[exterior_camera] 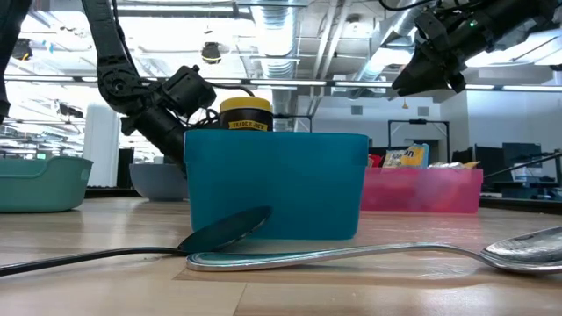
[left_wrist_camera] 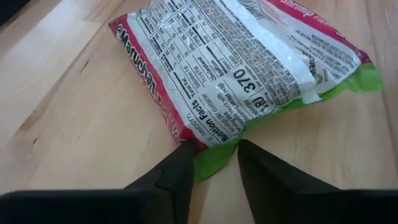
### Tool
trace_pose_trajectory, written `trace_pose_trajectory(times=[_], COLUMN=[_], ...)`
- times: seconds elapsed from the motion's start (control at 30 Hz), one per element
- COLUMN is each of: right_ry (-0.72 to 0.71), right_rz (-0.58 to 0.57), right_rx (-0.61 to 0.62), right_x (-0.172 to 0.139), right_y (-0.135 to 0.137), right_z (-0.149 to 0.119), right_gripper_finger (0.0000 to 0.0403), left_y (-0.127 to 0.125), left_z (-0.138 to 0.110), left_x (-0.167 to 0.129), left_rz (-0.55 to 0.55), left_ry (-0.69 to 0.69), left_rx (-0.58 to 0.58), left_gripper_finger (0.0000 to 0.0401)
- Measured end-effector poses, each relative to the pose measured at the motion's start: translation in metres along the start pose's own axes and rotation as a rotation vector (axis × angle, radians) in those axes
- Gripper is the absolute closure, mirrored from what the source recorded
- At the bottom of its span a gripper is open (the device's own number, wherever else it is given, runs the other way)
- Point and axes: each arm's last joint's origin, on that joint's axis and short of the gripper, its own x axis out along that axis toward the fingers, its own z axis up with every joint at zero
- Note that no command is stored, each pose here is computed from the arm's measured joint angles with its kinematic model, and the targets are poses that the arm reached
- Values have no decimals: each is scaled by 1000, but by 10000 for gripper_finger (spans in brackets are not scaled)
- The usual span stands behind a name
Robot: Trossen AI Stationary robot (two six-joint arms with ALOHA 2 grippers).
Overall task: Pick & Place Food Item
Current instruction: Put the green noodle pack into the red bin
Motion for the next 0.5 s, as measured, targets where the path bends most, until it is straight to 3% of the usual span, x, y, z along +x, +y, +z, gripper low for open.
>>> trace_pose_trajectory(times=[0.5], right_ry=[0], right_rz=[0], right_rx=[0], right_x=[0], right_y=[0], right_z=[0], right_gripper_finger=[280], left_y=[0], left_z=[0], left_x=[0], left_rz=[4], left_ry=[-1], left_rx=[0], left_gripper_finger=[396])
